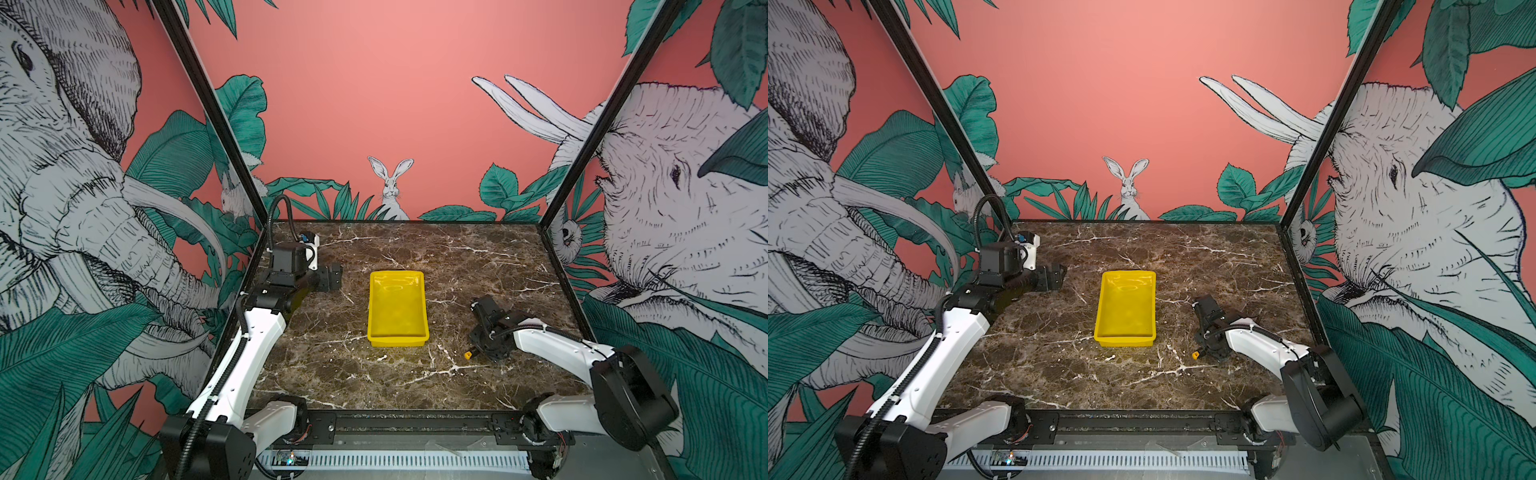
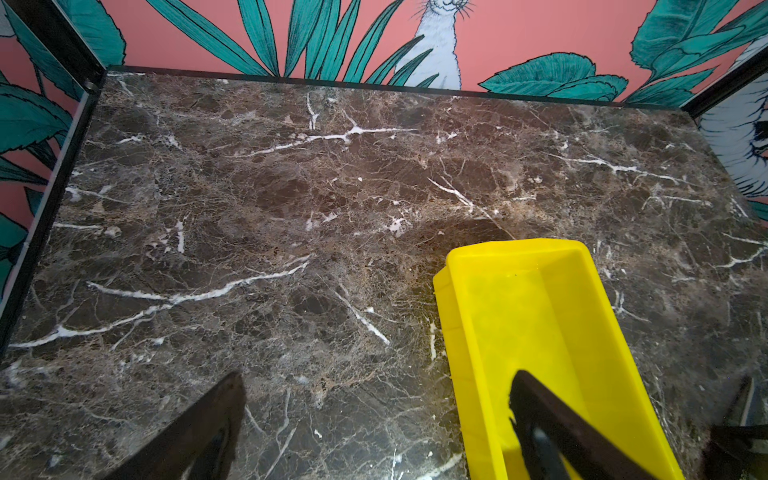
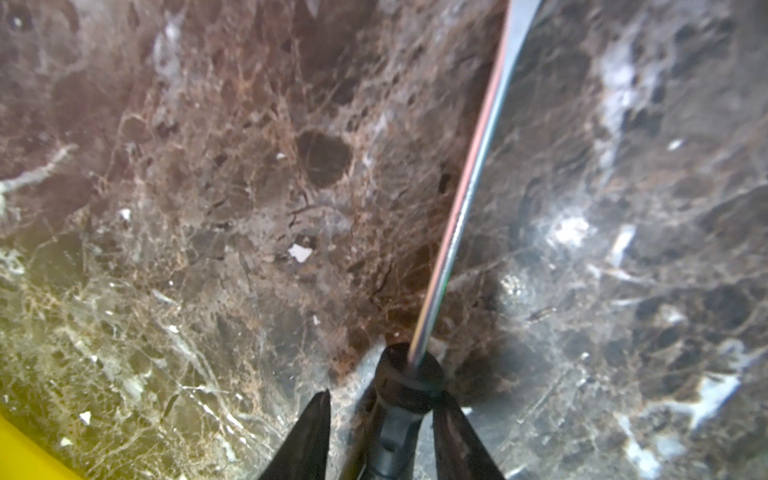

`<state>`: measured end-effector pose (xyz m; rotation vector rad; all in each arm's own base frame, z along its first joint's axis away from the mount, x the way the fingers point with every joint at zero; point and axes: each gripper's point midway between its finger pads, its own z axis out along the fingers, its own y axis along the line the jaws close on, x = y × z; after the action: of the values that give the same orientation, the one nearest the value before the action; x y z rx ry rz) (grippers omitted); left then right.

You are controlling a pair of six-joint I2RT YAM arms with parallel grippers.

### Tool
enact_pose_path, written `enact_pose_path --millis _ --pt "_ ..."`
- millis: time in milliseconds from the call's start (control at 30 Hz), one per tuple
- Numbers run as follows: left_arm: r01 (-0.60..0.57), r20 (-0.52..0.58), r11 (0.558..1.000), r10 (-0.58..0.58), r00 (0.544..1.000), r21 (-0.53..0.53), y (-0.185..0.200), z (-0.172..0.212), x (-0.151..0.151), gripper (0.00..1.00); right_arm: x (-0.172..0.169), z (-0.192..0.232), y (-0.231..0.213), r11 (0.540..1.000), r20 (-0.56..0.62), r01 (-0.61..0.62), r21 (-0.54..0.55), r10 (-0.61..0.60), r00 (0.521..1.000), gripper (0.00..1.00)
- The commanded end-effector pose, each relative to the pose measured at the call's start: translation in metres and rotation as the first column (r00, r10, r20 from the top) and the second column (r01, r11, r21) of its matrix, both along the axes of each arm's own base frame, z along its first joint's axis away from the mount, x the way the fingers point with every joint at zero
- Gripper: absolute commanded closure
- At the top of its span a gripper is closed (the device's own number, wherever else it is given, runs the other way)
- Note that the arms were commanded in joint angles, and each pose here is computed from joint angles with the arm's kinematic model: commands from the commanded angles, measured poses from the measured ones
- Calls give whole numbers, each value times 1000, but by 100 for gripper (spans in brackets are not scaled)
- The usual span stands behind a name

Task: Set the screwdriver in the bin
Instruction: 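Lift the screwdriver with the right gripper off the table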

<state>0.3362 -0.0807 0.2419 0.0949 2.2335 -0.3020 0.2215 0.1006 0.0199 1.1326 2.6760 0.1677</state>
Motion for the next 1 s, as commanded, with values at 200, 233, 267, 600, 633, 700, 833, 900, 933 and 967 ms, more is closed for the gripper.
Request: enact_pose_path --millis 200,233,267,600,633,700,833,900,933,967 --pt "-24 27 999 23 999 36 9 4 -6 0 5 2 -6 999 17 19 -48 -18 1000 89" --pt "-25 26 999 24 999 39 10 4 -6 0 6 3 -6 999 20 20 -50 -19 1000 92" --pt "-26 22 999 25 999 40 10 3 -7 0 8 5 -6 998 26 -7 -58 8 1000 93" --pt "-43 34 997 41 999 65 15 6 -9 0 28 29 -7 969 48 -179 -170 190 981 99" --pt "-41 34 997 39 999 65 15 5 -9 0 31 32 -7 963 45 -201 -181 212 976 99" --pt "-42 30 997 40 999 67 15 5 -9 0 36 38 -5 947 42 -251 -199 264 964 98" --pt "-48 38 996 45 998 73 17 6 -9 0 46 55 0 900 22 -363 -240 379 925 97" --pt "-51 38 996 48 998 76 18 6 -10 0 52 67 6 868 23 -430 -247 449 893 97" --pt "-50 36 996 47 998 79 18 6 -10 0 55 73 9 856 28 -452 -250 473 880 97" --pt "-53 36 995 51 998 82 19 6 -10 0 58 79 12 843 36 -474 -253 498 867 97"
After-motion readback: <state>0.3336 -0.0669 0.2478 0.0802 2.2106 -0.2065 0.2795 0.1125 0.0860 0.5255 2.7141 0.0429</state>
